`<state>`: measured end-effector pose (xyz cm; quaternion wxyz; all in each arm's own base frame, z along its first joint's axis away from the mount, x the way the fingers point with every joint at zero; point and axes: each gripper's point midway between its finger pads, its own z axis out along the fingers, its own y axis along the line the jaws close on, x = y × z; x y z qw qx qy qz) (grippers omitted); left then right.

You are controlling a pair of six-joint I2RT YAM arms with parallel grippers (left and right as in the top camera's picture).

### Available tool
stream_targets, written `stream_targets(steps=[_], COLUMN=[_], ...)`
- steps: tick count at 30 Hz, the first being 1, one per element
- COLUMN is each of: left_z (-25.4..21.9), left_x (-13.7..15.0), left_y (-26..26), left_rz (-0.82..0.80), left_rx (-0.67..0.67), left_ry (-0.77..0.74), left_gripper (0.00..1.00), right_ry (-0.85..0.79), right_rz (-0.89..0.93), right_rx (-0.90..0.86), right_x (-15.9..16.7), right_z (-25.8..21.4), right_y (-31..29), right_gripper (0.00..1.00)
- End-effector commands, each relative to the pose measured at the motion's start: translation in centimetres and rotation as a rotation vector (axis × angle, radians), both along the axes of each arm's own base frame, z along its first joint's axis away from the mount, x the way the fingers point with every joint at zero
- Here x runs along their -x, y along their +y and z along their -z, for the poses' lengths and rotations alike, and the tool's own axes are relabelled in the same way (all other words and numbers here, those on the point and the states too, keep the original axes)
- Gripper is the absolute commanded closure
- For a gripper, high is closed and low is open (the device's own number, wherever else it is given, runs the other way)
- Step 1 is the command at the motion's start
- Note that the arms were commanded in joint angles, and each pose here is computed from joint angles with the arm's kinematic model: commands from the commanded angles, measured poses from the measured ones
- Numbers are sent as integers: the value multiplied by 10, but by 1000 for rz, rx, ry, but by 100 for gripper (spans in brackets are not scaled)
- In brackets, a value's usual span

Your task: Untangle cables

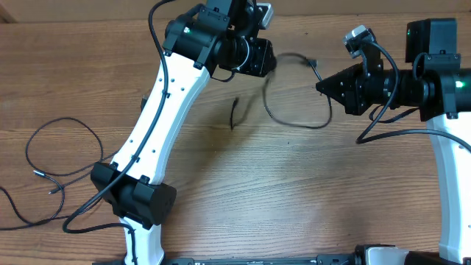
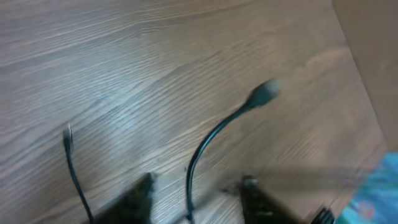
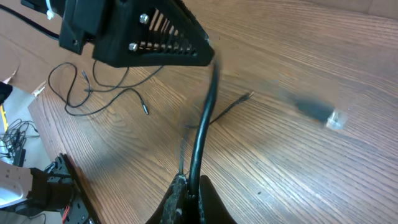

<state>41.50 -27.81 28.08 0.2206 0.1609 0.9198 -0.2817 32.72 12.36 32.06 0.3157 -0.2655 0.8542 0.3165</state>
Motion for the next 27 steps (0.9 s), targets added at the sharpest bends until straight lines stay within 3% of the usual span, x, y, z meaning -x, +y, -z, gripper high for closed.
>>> stream_targets(steps=[1,3,10,19,24,27], left_z=[-25,-24,-23,-15,-25,-33], left_x=[-2,-2,-1,11,32,47], left_y=[10,10,11,14,-7,-17], left_rz=[-45,-36,-20,165,437,626], left_rx=[9,4,-8,-99,-26,27], left_ry=[-57,-64,-73,-149,-247,-346], left_gripper=[33,26,25,23,25,19], right_ry=[4,4,4,3,3,3], right_rz=[9,9,9,9,9,9], right_rx=[-1,-1,-1,-1,-1,-1], right_x=[0,0,0,0,0,0], right_z=[-1,-1,-1,-1,-1,-1], right_y=[-1,-1,-1,-1,-1,-1], right_gripper=[96,96,96,96,96,96])
